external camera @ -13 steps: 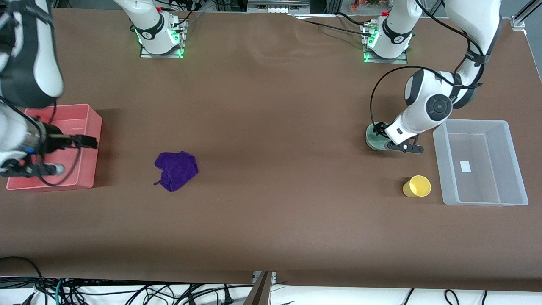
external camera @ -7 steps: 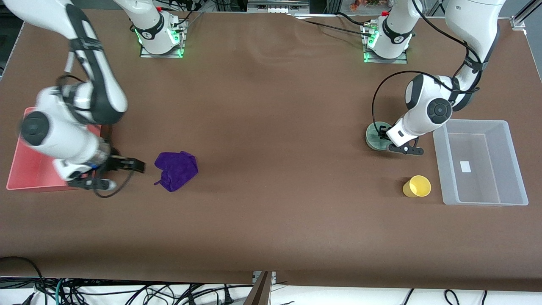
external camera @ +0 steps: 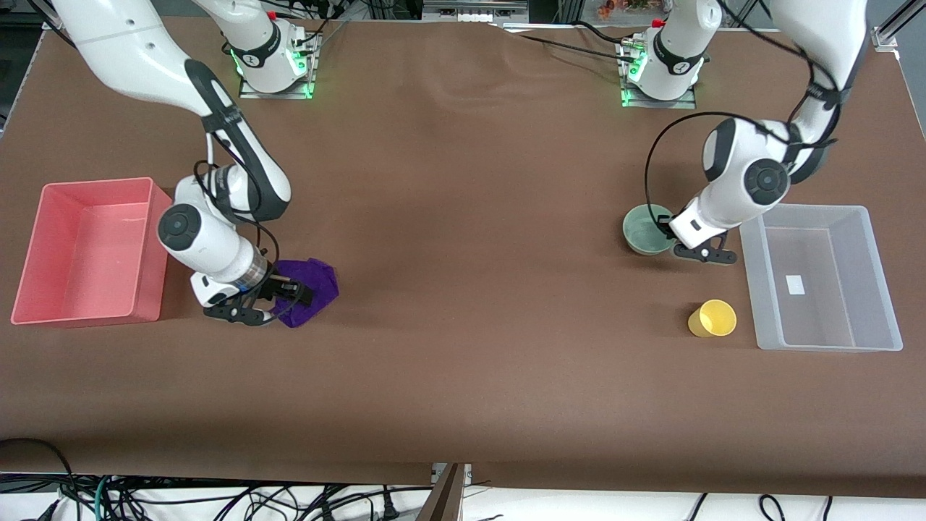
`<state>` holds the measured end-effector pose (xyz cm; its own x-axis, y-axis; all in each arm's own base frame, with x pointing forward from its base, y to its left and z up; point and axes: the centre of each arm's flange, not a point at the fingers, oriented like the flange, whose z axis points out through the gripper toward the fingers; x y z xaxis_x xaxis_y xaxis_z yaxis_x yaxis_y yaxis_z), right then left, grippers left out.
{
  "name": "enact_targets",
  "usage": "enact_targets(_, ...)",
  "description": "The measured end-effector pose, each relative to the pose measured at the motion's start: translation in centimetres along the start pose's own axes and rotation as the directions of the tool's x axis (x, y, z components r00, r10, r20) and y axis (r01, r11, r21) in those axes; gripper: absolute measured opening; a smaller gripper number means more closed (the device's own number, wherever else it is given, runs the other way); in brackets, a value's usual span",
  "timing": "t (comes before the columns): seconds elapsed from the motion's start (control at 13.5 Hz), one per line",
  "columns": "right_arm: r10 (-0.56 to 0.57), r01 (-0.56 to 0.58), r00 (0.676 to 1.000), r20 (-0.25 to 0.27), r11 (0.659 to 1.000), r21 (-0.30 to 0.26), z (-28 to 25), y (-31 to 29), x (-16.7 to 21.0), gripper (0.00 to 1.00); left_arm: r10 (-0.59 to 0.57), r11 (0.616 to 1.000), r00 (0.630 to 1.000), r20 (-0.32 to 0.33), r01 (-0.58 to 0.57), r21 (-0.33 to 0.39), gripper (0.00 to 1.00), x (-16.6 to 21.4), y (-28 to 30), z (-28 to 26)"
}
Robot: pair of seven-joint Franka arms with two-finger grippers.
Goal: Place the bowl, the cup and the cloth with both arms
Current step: 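Lower the bowl into the clear bin while the right gripper drops the cloth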
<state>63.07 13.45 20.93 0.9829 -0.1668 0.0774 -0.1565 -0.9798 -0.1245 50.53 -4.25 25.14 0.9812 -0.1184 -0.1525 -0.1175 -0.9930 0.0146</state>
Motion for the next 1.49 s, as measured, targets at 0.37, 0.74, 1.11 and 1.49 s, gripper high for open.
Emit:
enact_targets(0.37,-0.007,0.007,1.000,0.012,1.000,-0.006,1.3,0.1,-0.3,0.61,0.113,0.993,0.992,0.057,-0.112,-0.025,0.04,1.5,-8.0,-13.6)
enact_targets(0.74,-0.027,0.027,0.999,0.032,0.999,-0.019,0.1,0.0,0.1,0.07,0.250,0.968,0.965,0.075,-0.250,-0.006,0.04,2.0,-24.1,-9.4)
enact_targets(1.11,-0.157,0.177,0.972,0.175,0.979,-0.102,-11.8,4.0,4.6,0.05,0.406,0.911,0.914,0.030,-0.407,0.066,0.04,3.4,-30.1,-0.9)
enact_targets(1.49,-0.325,0.375,0.888,0.326,0.921,-0.103,-25.8,20.2,6.6,0.05,0.450,0.890,0.893,-0.003,-0.449,0.081,0.13,3.4,-32.5,1.7)
